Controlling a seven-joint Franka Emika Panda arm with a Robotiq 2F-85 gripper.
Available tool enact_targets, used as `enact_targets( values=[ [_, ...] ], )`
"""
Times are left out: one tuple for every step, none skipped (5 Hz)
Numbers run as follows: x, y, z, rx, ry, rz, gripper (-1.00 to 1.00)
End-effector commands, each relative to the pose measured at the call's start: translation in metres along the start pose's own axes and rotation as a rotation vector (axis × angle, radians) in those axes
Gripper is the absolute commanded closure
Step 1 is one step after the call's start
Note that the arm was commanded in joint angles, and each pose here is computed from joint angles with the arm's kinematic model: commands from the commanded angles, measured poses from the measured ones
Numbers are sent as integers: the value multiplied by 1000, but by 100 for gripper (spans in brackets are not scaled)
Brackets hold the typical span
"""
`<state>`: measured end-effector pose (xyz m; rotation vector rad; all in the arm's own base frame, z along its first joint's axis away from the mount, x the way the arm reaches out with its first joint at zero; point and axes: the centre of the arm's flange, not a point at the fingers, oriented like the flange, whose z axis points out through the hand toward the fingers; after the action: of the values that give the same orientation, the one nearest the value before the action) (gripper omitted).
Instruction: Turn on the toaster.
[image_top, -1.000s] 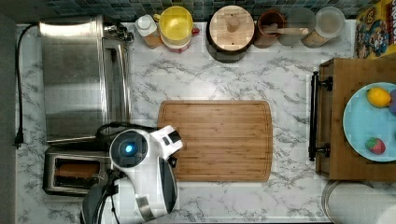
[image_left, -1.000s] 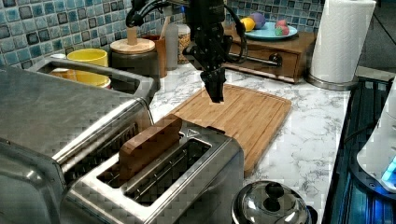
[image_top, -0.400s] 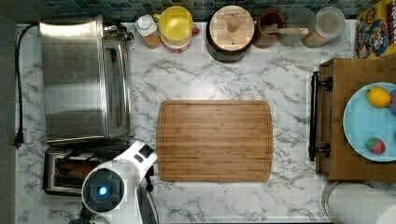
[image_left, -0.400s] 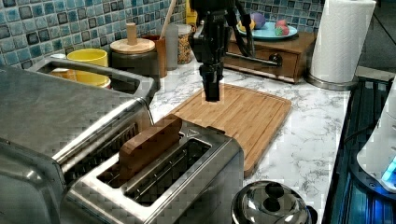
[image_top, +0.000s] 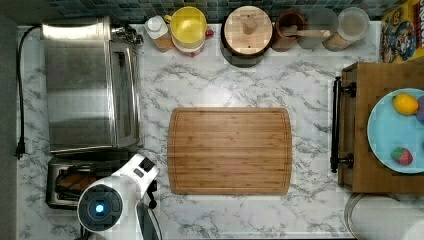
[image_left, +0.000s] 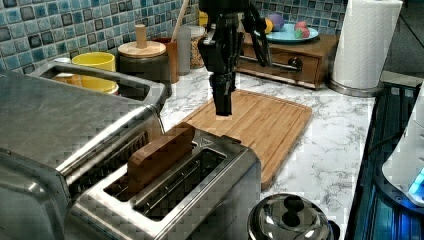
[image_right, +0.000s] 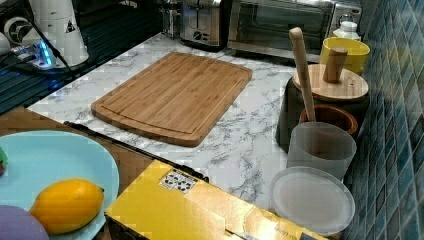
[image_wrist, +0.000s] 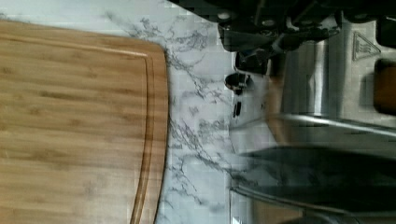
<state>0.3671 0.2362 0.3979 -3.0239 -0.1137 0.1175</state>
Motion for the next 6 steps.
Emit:
enact_targets(
  values=[
    [10, -4, -29, 154, 17, 73, 100],
    [17, -9, -18, 108, 16, 82, 100],
    [20, -10, -9, 81, 0, 89, 100],
    [19, -14, -1, 87, -4, 92, 100],
    [28, -16, 12, 49, -38, 96, 100],
    [33, -11, 23, 7, -63, 123, 100]
  ],
)
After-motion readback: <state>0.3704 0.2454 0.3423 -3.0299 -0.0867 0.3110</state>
